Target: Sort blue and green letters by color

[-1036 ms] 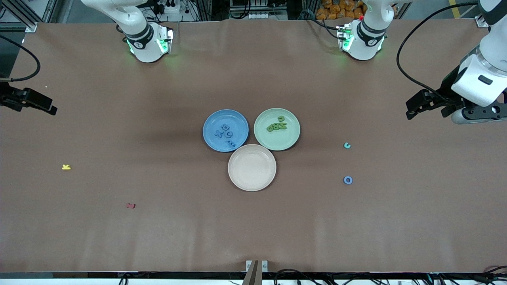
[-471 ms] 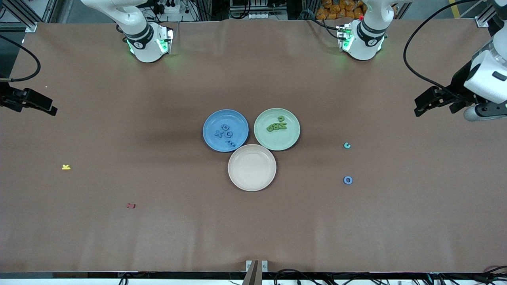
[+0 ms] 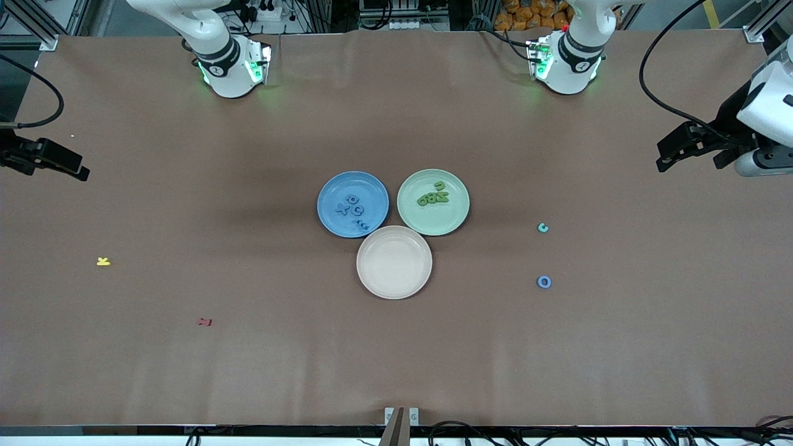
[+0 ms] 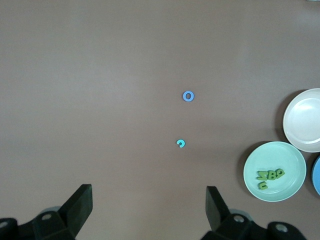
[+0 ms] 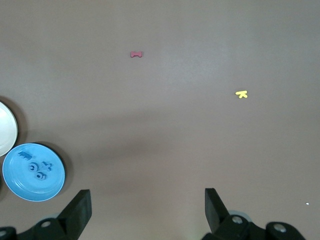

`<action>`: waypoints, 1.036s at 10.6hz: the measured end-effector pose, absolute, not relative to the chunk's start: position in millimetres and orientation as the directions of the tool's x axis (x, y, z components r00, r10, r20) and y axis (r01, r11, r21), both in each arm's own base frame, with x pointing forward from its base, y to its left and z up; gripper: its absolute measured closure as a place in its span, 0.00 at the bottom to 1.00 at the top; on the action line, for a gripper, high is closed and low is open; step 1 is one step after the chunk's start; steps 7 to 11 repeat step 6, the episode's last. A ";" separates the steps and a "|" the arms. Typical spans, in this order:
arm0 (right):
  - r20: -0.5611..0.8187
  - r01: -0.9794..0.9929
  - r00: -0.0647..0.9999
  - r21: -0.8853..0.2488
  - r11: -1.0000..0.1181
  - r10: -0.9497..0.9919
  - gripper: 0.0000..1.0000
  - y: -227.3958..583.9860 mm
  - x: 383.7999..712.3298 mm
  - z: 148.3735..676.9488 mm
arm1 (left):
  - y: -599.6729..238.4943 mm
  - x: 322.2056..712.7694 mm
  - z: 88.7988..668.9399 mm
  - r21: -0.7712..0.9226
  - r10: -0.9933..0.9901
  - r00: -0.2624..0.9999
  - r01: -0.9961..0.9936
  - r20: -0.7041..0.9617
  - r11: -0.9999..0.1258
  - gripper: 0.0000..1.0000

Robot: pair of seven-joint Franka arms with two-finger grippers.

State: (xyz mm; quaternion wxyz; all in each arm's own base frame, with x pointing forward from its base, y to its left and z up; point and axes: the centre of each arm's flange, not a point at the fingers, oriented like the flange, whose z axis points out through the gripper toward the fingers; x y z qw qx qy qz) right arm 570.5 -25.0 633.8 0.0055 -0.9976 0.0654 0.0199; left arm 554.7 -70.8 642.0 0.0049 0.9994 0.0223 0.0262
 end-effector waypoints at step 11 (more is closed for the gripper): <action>-0.040 -0.131 0.991 -0.008 -0.991 -0.130 0.00 -25.0 570.5 633.8 | -69.7 554.4 641.5 0.009 0.018 0.999 0.017 0.047 -1.000 0.00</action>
